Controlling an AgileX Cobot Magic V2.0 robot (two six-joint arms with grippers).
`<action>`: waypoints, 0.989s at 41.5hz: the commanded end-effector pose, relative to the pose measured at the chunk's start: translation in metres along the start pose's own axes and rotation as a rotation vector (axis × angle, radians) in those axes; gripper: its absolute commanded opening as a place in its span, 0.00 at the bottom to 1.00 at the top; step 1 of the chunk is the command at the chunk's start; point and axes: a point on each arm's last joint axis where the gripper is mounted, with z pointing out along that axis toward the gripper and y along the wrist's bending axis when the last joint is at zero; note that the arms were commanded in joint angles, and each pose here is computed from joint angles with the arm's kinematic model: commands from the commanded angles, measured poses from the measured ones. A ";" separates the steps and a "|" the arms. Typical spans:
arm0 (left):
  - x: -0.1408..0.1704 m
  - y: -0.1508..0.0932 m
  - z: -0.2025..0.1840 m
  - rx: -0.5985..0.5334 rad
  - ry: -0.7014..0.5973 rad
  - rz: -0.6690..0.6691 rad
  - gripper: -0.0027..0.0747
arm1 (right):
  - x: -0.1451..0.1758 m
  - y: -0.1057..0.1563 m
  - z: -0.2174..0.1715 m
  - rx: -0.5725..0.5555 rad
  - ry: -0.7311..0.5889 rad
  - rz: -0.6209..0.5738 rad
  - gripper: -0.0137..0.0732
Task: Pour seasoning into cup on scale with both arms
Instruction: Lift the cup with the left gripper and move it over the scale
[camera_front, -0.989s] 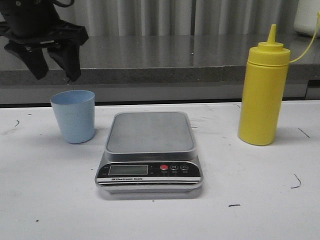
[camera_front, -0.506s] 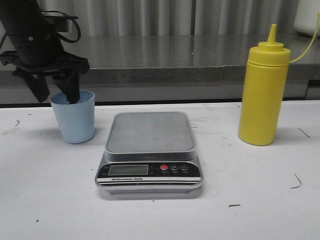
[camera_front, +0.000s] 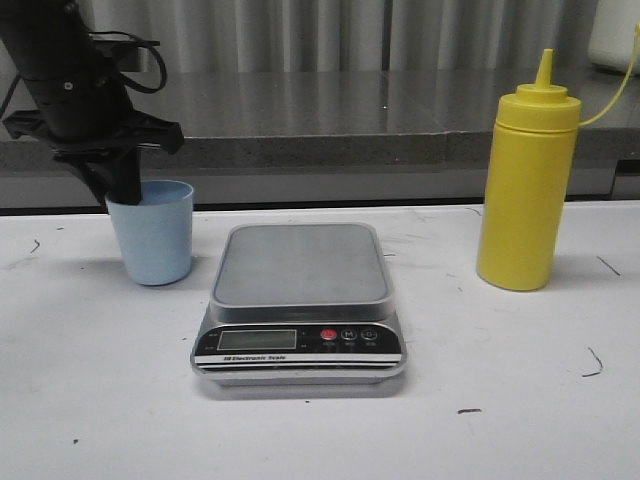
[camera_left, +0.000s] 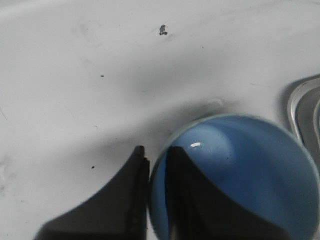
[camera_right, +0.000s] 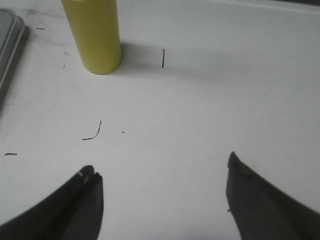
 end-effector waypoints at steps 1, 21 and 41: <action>-0.014 -0.003 -0.035 0.009 -0.122 -0.007 0.01 | -0.012 -0.002 -0.005 0.013 -0.078 -0.007 0.78; -0.024 -0.056 -0.147 0.084 -0.342 0.111 0.01 | -0.012 -0.002 -0.005 0.013 -0.078 -0.007 0.78; -0.027 -0.125 -0.100 0.196 -0.285 0.208 0.01 | -0.012 -0.002 -0.005 0.013 -0.078 -0.007 0.78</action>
